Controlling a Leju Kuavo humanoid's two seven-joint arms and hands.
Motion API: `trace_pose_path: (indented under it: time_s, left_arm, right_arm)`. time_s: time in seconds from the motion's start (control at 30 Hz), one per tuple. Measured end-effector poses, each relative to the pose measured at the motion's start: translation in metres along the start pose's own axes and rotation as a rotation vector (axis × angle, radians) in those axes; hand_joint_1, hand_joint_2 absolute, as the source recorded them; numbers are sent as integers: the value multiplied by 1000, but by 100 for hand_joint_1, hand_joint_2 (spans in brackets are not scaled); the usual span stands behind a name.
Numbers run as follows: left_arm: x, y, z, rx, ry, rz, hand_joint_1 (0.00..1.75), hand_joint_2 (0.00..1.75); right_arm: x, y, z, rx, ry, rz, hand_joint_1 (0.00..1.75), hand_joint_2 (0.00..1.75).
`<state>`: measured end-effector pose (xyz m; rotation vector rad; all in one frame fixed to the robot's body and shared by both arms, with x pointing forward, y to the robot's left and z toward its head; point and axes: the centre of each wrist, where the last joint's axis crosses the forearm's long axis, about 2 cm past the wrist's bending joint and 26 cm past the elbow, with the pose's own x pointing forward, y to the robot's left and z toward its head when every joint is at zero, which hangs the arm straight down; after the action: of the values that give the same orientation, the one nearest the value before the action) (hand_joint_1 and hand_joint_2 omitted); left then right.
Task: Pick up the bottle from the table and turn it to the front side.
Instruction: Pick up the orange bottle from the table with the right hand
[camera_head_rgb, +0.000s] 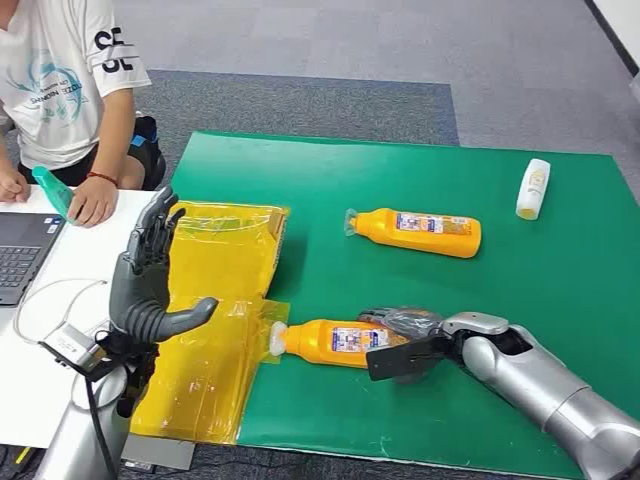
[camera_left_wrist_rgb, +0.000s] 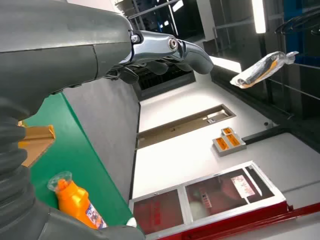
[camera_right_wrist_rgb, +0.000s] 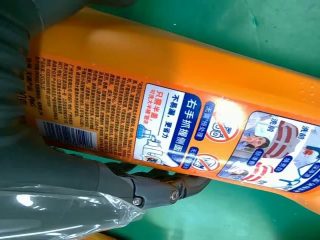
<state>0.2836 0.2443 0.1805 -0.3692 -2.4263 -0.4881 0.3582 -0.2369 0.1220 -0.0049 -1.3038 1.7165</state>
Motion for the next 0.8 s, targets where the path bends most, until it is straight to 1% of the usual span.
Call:
trace_pose_path:
  time_s: [0.03, 0.07, 0.13, 0.43, 0.8]
  left_arm:
    - [0, 0, 0, 0, 0, 0, 0, 175]
    - [0, 0, 0, 0, 0, 0, 0, 175]
    - [0, 0, 0, 0, 1, 0, 0, 175]
    - [0, 0, 2, 3, 5, -7, 0, 175]
    - [0, -2, 7, -2, 17, -7, 0, 175]
  right_arm:
    - [0, 0, 0, -1, 1, 0, 60, 175]
    - [0, 0, 0, -2, 1, 0, 89, 175]
    - [0, 0, 0, -5, 2, 1, 175, 175]
    - [1, 3, -1, -58, -2, -6, 175, 175]
    - [0, 11, -1, -140, 0, -51, 175, 175]
